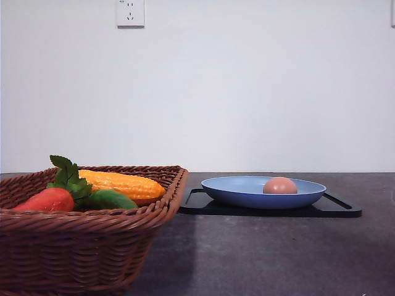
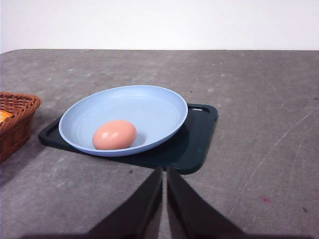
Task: Transfer egg from basket to plate and serve
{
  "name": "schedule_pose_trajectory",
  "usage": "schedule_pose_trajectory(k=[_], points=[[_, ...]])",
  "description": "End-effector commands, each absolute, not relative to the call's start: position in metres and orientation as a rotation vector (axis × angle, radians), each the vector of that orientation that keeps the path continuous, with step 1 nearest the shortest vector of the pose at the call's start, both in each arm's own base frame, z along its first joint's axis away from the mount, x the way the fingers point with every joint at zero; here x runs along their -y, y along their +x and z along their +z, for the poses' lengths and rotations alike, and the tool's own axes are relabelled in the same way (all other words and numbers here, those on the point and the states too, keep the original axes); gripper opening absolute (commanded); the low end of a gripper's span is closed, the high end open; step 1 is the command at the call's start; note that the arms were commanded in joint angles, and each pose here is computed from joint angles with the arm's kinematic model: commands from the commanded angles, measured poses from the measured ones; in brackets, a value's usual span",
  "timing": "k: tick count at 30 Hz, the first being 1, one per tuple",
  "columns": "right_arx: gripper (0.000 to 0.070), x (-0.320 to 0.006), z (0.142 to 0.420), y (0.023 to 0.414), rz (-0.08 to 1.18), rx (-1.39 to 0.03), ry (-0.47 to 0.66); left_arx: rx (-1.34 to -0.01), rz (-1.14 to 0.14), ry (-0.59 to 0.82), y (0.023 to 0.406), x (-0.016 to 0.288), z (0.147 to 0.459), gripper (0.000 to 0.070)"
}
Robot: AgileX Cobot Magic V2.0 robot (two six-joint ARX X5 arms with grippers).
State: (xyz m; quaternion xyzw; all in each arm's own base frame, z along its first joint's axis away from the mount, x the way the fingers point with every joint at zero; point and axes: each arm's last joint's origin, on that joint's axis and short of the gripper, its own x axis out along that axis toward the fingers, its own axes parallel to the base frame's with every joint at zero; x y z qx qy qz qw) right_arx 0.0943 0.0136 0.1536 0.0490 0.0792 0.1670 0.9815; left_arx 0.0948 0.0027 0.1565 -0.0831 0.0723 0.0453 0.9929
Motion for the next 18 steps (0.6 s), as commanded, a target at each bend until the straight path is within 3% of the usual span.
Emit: schedule_pose_trajectory(k=[1, 18], points=[[0.0000, -0.0136, 0.1513, 0.0945, 0.334, -0.168, 0.109, -0.177, 0.092, -0.164, 0.0959, -0.0028, 0.1468, 0.0000], [0.0000, -0.0136, 0.1513, 0.0945, 0.334, -0.168, 0.109, -0.177, 0.092, -0.164, 0.0959, -0.0028, 0.1468, 0.0000]])
